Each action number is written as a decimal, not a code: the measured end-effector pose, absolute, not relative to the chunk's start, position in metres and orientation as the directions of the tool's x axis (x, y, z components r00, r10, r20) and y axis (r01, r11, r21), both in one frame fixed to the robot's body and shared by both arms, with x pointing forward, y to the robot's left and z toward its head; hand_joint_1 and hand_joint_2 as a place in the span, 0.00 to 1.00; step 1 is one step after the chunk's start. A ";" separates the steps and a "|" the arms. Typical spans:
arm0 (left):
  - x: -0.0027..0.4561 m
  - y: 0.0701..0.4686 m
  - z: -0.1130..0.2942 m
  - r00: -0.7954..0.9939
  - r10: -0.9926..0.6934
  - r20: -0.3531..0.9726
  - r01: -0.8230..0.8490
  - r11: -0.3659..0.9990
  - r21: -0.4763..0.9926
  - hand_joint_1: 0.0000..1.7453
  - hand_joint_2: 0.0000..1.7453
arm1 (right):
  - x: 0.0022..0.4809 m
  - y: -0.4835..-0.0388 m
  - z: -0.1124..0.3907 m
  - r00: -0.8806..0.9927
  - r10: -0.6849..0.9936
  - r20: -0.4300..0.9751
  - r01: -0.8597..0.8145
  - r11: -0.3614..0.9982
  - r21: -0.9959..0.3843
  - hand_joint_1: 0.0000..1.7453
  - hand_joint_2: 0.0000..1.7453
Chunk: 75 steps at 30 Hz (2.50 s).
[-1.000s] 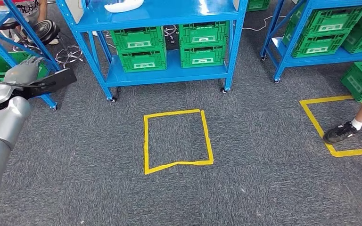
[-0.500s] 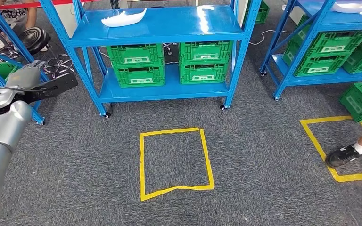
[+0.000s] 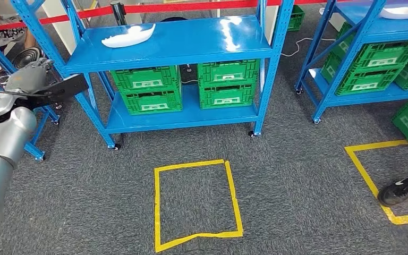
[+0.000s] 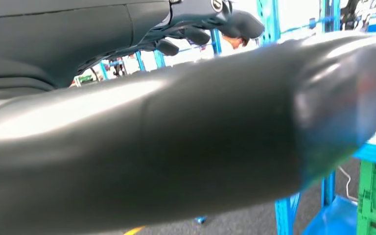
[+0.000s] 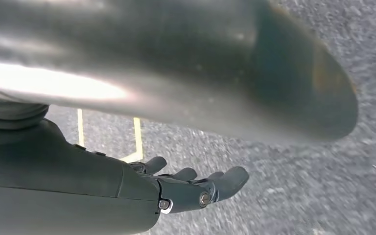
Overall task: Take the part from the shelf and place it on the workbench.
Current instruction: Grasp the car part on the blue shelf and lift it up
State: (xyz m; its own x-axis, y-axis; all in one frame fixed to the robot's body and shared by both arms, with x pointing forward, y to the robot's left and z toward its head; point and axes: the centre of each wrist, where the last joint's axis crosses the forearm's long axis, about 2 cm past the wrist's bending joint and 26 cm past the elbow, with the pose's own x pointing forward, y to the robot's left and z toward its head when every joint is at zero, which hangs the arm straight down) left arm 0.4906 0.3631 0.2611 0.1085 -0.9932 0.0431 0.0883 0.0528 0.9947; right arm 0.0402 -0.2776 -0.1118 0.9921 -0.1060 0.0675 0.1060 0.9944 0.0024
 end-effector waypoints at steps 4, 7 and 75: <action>0.486 0.376 0.252 0.127 -0.991 0.042 0.090 0.054 0.994 0.00 0.00 | 0.035 -0.276 -0.112 0.994 -0.089 0.059 0.089 0.996 0.007 0.00 0.00; 0.479 0.389 0.241 0.136 -0.990 0.044 0.087 0.057 0.995 0.00 0.00 | 0.035 -0.275 -0.112 0.995 -0.080 0.060 0.080 0.997 0.009 0.00 0.00; 0.450 0.399 0.180 -0.077 -0.927 0.368 0.252 0.339 0.906 0.00 0.00 | 0.032 -0.273 -0.113 0.997 -0.015 0.081 0.013 1.000 0.025 0.00 0.00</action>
State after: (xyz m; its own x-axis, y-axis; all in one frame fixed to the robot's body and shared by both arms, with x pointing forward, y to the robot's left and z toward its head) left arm 0.4496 0.3990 0.1803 -0.0774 -0.9266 0.3680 0.2518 0.3390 0.9065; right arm 0.0319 -0.2731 -0.1126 0.9966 -0.0155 0.0812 0.0135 0.9996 0.0250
